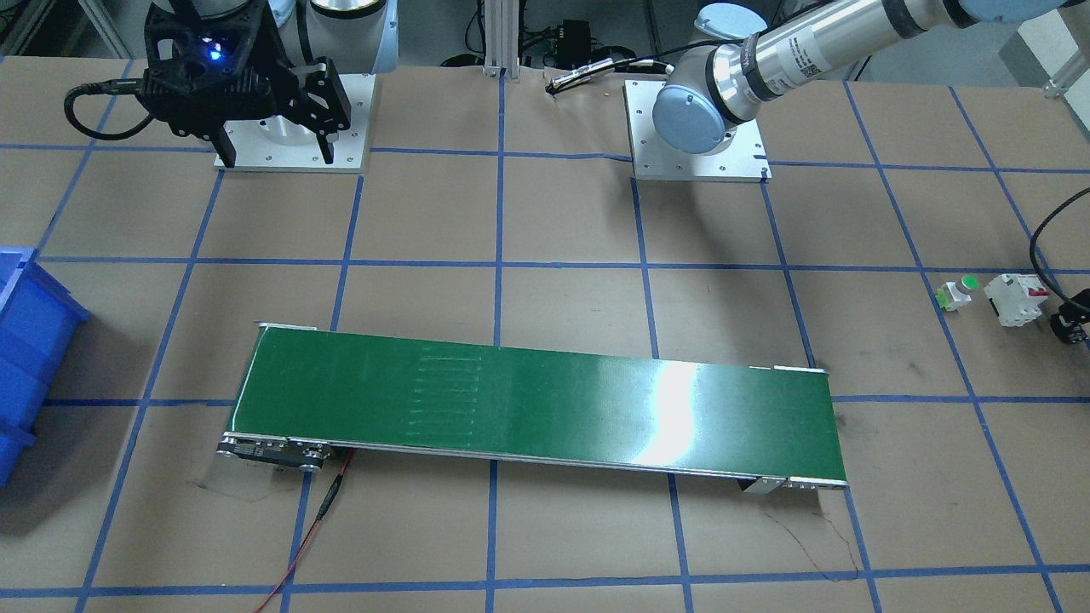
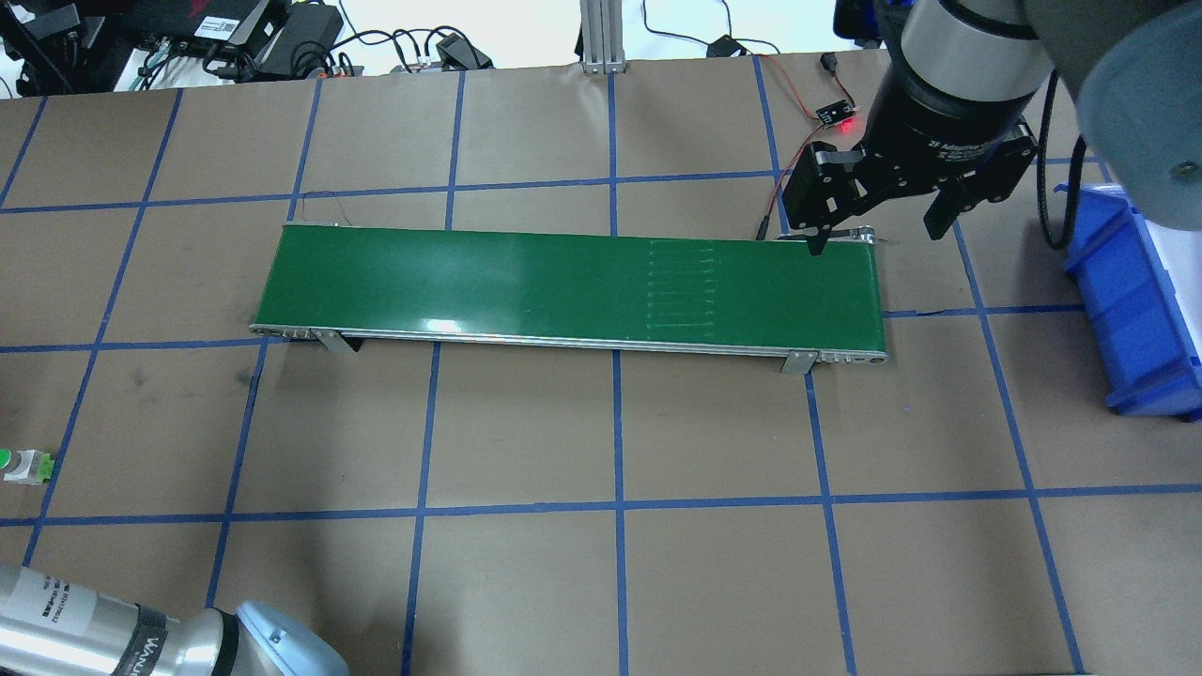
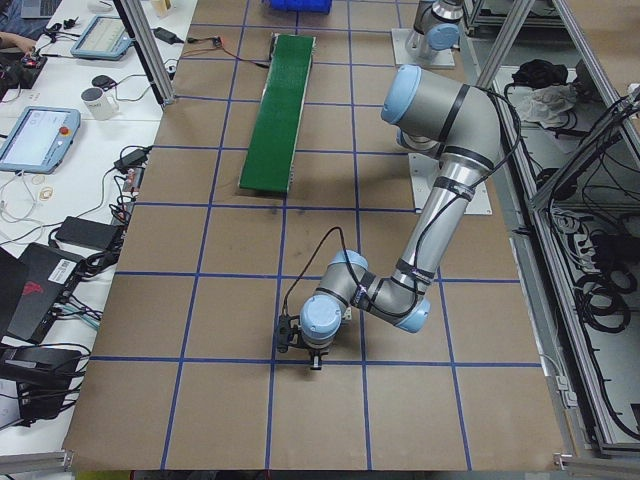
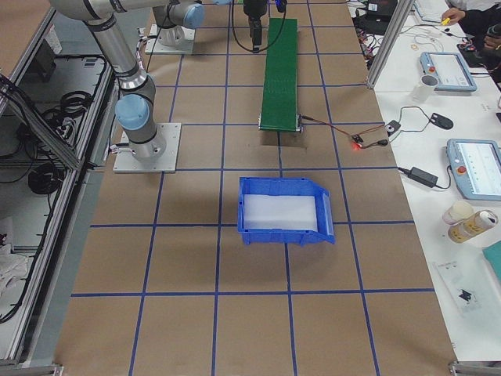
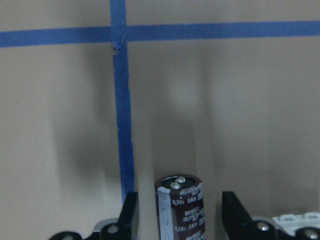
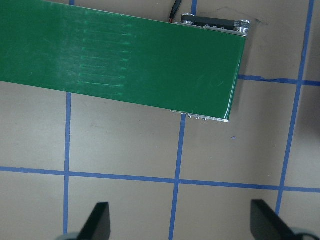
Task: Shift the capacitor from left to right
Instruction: 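Lift the capacitor with the left gripper, then carry the capacitor to the belt end near the left arm and lower it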
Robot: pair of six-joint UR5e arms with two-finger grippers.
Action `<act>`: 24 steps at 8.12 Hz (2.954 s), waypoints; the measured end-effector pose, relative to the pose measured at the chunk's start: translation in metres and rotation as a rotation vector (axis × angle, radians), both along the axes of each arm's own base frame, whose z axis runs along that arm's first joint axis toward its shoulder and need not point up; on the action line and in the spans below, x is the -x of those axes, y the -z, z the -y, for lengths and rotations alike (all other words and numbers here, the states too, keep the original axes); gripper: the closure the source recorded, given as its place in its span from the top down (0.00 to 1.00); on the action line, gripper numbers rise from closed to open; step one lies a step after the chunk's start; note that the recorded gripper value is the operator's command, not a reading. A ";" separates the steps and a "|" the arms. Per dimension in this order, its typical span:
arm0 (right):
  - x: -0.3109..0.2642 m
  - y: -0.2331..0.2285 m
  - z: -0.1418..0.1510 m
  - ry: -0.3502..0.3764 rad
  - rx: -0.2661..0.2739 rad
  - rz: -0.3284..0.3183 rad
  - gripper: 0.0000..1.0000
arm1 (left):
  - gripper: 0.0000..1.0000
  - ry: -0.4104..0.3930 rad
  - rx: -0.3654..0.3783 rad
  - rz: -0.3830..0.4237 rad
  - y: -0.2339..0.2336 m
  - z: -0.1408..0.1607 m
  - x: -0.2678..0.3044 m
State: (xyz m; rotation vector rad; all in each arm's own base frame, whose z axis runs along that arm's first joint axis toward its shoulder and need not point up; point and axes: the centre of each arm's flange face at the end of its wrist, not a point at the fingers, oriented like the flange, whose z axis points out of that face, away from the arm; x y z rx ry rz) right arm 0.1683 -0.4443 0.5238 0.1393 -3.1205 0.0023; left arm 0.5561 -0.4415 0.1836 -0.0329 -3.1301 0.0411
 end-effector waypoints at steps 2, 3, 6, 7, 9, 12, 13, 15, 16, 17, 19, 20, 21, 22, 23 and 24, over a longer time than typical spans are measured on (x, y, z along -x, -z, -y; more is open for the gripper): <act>0.000 0.000 0.000 0.000 0.001 0.001 1.00 | 0.00 -0.003 -0.005 0.001 0.001 0.000 0.000; 0.000 0.000 0.000 0.000 0.001 0.001 1.00 | 0.00 -0.004 -0.017 0.017 -0.004 -0.002 -0.002; 0.000 0.000 0.000 -0.001 0.001 0.001 1.00 | 0.00 0.000 -0.094 0.079 -0.024 -0.010 -0.006; 0.000 0.000 0.000 -0.001 0.001 0.001 1.00 | 0.00 -0.001 -0.093 0.090 -0.038 -0.011 -0.004; 0.000 0.000 0.000 -0.001 0.001 0.001 1.00 | 0.00 0.005 -0.077 0.061 -0.084 -0.015 0.012; 0.000 0.000 0.000 -0.001 0.003 0.002 1.00 | 0.00 0.046 -0.053 0.034 -0.160 0.018 0.088; 0.000 0.000 0.000 -0.001 0.003 0.001 1.00 | 0.00 0.044 -0.051 0.038 -0.189 0.040 0.135; 0.000 0.000 0.000 -0.001 0.003 0.001 1.00 | 0.00 0.052 -0.025 0.065 -0.232 0.092 0.250; 0.000 0.000 0.000 -0.001 0.002 0.000 1.00 | 0.00 0.054 -0.023 0.063 -0.235 0.115 0.301; 0.000 0.000 0.001 -0.001 0.002 0.000 1.00 | 0.00 0.023 -0.026 0.057 -0.232 0.134 0.349; 0.000 0.000 0.001 -0.001 0.001 0.000 1.00 | 0.00 -0.018 -0.041 0.045 -0.216 0.164 0.434; 0.000 0.000 0.001 -0.001 0.001 0.000 1.00 | 0.00 -0.027 -0.062 0.037 -0.199 0.175 0.460; 0.000 0.000 0.001 -0.001 0.001 0.000 1.00 | 0.00 -0.014 -0.082 0.030 -0.183 0.183 0.486; 0.000 0.000 0.001 -0.001 0.001 0.000 1.00 | 0.00 0.001 -0.082 0.030 -0.171 0.187 0.504; 0.000 0.000 0.001 -0.001 0.001 0.000 1.00 | 0.00 0.009 -0.078 0.029 -0.158 0.187 0.513; 0.000 0.000 0.001 -0.001 0.001 0.000 1.00 | 0.00 0.018 -0.073 0.029 -0.144 0.186 0.518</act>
